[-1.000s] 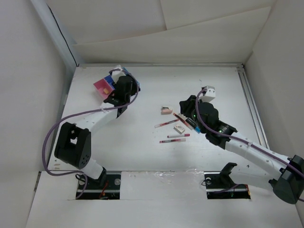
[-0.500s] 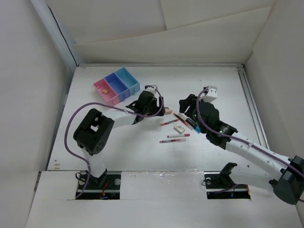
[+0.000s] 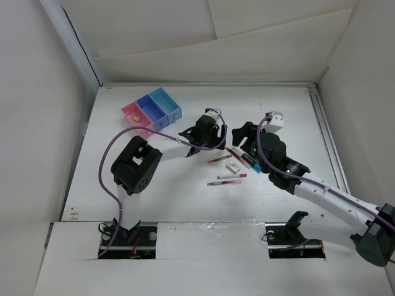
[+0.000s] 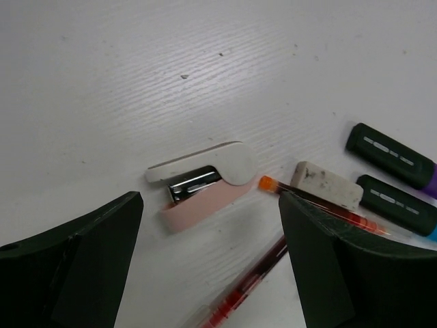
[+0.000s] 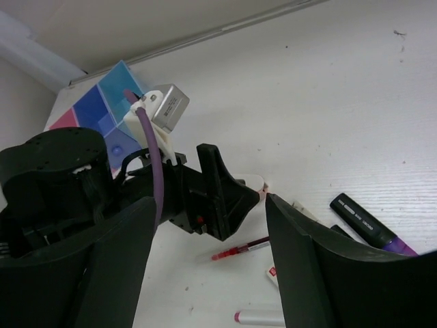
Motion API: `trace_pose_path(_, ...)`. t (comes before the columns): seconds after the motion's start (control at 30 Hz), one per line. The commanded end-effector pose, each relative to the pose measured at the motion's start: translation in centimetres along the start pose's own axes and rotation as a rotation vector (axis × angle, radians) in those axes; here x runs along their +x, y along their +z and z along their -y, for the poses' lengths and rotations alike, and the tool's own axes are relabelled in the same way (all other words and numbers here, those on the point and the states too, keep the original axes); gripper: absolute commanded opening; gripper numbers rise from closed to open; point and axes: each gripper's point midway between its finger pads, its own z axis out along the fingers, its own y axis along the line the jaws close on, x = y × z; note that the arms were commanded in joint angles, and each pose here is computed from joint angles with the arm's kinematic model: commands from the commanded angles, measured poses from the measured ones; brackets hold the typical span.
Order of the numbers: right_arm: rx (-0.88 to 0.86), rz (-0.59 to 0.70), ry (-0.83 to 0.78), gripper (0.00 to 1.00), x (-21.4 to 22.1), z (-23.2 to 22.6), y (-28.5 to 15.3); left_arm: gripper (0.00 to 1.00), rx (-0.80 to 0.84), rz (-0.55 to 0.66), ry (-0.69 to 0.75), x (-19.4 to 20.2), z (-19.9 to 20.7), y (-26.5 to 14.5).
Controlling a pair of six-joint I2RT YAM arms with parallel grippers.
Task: Sort the stationery into containers
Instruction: Pick up the stapler from the center of the board.
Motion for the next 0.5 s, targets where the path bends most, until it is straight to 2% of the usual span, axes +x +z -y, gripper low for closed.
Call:
trace_pose_path(0.0,-0.011,0.067,0.041,0.72,-2.6,-0.3,-0.5,0.79,-0.086,0.027,0.054,-1.6,-0.8,0.2)
trace_pose_path(0.2,-0.023,0.07,0.047,0.8,-2.9,-0.5,-0.7,0.79,-0.116,-0.009,0.056,-0.3,-1.2,1.1)
trace_pose_path(0.47,-0.035,0.054,0.041,0.82,-2.4,-0.7,-0.5,0.81,-0.066,-0.029,0.055,0.1,-0.2,2.5)
